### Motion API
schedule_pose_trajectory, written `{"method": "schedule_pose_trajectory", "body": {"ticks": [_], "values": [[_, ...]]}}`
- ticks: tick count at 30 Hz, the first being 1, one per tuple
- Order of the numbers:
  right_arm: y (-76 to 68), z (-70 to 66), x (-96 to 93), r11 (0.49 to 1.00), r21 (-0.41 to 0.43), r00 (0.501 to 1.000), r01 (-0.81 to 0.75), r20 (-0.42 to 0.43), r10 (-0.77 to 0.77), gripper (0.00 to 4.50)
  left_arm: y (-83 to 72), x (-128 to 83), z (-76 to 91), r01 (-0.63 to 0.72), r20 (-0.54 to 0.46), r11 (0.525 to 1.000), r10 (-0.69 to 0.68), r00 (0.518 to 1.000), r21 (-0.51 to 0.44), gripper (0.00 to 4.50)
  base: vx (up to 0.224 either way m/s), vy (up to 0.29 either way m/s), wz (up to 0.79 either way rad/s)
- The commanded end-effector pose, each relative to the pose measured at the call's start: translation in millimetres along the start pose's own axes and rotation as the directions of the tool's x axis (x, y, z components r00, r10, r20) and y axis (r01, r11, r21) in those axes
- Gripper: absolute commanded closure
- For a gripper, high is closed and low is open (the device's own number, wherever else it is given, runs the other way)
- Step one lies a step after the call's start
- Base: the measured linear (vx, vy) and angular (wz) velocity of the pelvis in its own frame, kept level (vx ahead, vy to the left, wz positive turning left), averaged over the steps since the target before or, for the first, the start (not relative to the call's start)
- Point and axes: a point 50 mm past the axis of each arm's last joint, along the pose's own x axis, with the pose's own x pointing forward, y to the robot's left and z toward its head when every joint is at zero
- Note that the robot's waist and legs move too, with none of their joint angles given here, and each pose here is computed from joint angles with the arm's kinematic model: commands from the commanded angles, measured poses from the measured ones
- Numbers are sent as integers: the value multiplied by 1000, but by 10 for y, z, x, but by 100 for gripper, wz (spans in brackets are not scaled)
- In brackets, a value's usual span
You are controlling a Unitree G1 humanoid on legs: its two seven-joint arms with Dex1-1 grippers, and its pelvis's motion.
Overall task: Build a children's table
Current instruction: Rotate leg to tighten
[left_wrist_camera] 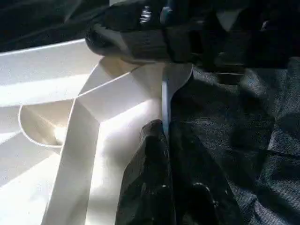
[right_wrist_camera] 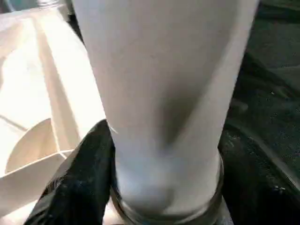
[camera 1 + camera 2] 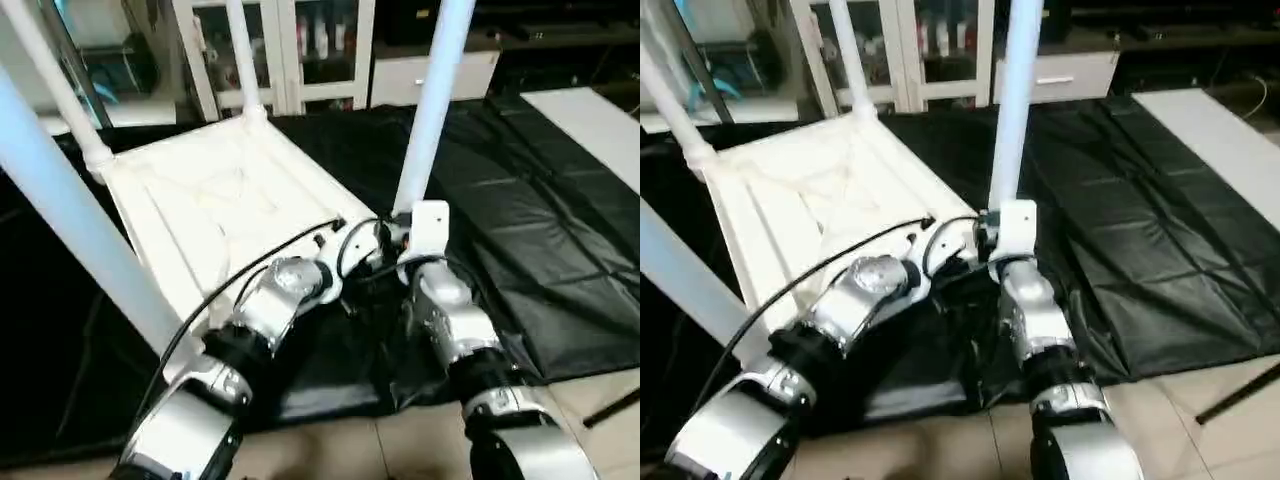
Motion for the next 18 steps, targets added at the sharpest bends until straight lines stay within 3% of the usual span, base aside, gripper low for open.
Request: {"method": "schedule_pose_trajectory", "body": {"ticks": [1, 4, 7, 9, 10, 12, 13, 14, 15, 18], "values": [[175, 105, -22, 988, -10, 987, -155, 45, 155, 92, 146, -116, -1, -42, 70, 999, 42, 997, -3, 450, 0, 0, 0], [110, 140, -63, 978, -23, 977, -206, 43, 207, 68, 103, -158, -26, 34, 86, 999, -35, 996, 20, 450, 0, 0, 0], [-8, 176, -167, 942, -59, 943, -331, 15, 332, 39, -1, -248, -83, 195, 104, 978, -202, 974, 73, 450, 0, 0, 0], [-127, 180, -308, 881, -129, 890, -455, -49, 452, 24, -78, -351, -150, 330, 93, 938, -339, 936, 104, 450, 0, 0, 0], [-127, 180, -308, 881, -129, 890, -455, -49, 452, 24, -78, -351, -150, 330, 93, 938, -339, 936, 104, 450, 0, 0, 0], [-215, 178, -433, 823, -170, 840, -542, -114, 530, 7, -101, -427, -204, 405, 62, 907, -414, 908, 118, 450, 0, 0, 0], [-220, 177, -441, 819, -173, 837, -547, -119, 534, 7, -102, -432, -207, 410, 60, 905, -418, 906, 118, 450, 0, 0, 0], [-286, 164, -552, 762, -200, 787, -617, -187, 588, 7, -105, -497, -249, 464, 29, 878, -470, 882, 115, 450, 0, 0, 0], [-319, 157, -595, 738, -210, 766, -641, -219, 604, 7, -98, -528, -260, 487, 19, 867, -492, 871, 108, 450, 0, 0, 0], [-371, 159, -653, 709, -191, 732, -679, -257, 632, 7, -81, -585, -263, 531, 4, 842, -534, 845, 95, 450, 0, 0, 0]]}}
